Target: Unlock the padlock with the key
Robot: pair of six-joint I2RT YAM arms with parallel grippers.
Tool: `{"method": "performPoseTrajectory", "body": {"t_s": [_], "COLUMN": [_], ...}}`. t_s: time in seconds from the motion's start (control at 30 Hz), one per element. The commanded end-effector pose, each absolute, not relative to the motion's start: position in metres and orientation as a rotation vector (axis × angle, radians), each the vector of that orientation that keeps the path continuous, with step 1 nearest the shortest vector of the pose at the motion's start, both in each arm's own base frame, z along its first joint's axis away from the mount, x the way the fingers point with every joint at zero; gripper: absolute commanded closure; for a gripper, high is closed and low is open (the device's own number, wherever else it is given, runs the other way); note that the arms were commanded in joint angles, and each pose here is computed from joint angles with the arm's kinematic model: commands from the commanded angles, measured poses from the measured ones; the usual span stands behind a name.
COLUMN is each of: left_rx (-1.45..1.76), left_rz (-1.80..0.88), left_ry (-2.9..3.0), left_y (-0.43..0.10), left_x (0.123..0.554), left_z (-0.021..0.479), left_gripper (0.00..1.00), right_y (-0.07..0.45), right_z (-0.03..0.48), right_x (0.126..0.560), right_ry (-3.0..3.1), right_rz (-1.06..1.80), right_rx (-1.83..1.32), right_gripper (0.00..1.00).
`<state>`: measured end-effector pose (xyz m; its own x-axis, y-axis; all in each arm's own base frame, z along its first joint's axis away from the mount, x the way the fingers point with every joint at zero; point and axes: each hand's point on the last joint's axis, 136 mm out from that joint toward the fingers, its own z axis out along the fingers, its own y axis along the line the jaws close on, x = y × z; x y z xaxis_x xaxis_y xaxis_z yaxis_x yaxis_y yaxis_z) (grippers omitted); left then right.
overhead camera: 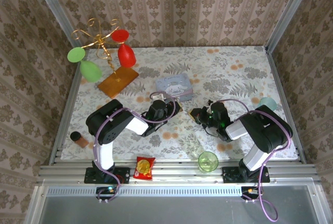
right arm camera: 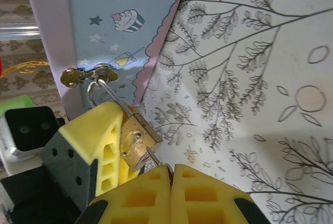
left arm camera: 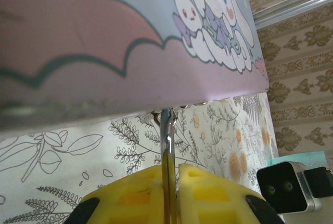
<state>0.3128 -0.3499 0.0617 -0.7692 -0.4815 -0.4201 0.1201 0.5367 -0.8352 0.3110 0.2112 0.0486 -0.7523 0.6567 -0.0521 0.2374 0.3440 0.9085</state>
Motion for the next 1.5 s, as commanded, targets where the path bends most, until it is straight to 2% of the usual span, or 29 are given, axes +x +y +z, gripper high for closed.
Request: {"method": "performPoseTrajectory", "body": {"t_s": [0.0,0.57,1.47], "left_rx": [-0.352,-0.424,-0.471], "left_rz": [-1.302,-1.352,-1.399], "left_ry": [2.017,1.959,1.946], "left_y": [-0.351,-0.355,-0.349], "left_x": [0.324,0.328,0.316], "left_z": [0.085,0.09,0.082], "left_gripper": [1.0,1.0,1.0], "right_y": [0.216,0.233,0.229], "right_z": [0.052,0.038,0.061], "right_x": [0.309,0.308,0.329], "right_ry": [2.176,2.137,2.019], "right_rz": [1.449,1.604,1.577], "right_rx": [0.81,0.903,0.878], "right_gripper": [1.0,1.0,1.0]}}
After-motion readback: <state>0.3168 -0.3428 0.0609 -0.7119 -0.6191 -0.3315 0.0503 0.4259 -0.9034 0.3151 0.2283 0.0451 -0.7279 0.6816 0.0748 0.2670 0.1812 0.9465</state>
